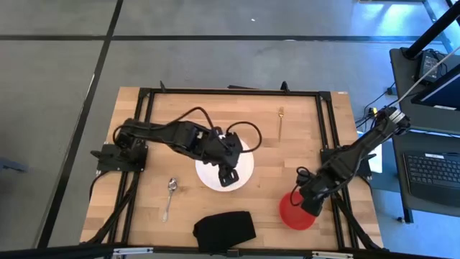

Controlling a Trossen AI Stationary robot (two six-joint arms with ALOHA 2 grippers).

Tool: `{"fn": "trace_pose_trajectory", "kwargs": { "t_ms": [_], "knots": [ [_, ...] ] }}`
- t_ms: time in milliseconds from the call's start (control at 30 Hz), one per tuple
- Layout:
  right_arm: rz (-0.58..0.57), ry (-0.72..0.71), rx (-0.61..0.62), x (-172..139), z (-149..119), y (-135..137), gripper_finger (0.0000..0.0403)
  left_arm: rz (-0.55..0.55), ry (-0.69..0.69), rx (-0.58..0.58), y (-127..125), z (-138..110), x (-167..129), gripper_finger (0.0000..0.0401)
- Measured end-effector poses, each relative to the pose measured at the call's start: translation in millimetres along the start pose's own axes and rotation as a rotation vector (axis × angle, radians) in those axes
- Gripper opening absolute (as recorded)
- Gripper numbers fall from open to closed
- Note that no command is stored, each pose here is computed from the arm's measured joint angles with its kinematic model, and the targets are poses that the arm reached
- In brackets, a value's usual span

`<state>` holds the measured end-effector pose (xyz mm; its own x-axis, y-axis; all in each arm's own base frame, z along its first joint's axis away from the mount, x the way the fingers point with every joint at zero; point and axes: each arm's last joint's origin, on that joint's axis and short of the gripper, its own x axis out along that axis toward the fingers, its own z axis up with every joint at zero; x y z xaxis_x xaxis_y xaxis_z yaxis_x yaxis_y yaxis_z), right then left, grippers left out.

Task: Set table place
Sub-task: Put the red bowl on the white plate

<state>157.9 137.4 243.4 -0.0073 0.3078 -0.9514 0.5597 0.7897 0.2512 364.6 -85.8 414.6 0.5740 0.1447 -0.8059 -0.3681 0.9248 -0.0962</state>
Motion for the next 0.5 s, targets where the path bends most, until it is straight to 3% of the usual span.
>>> {"fn": "trace_pose_trajectory", "kwargs": {
  "t_ms": [300,500],
  "knots": [
    [0.006,0.041,-0.022,10.6,12.2,-10.0,0.0067,0.004,0.001,-0.009,1.6,0.0,-1.3,0.0122],
    [0.085,-0.044,-0.043,1.4,18.7,0.8,0.0067,0.008,-0.001,0.088,1.7,0.1,-1.3,0.0122]
  ]
}}
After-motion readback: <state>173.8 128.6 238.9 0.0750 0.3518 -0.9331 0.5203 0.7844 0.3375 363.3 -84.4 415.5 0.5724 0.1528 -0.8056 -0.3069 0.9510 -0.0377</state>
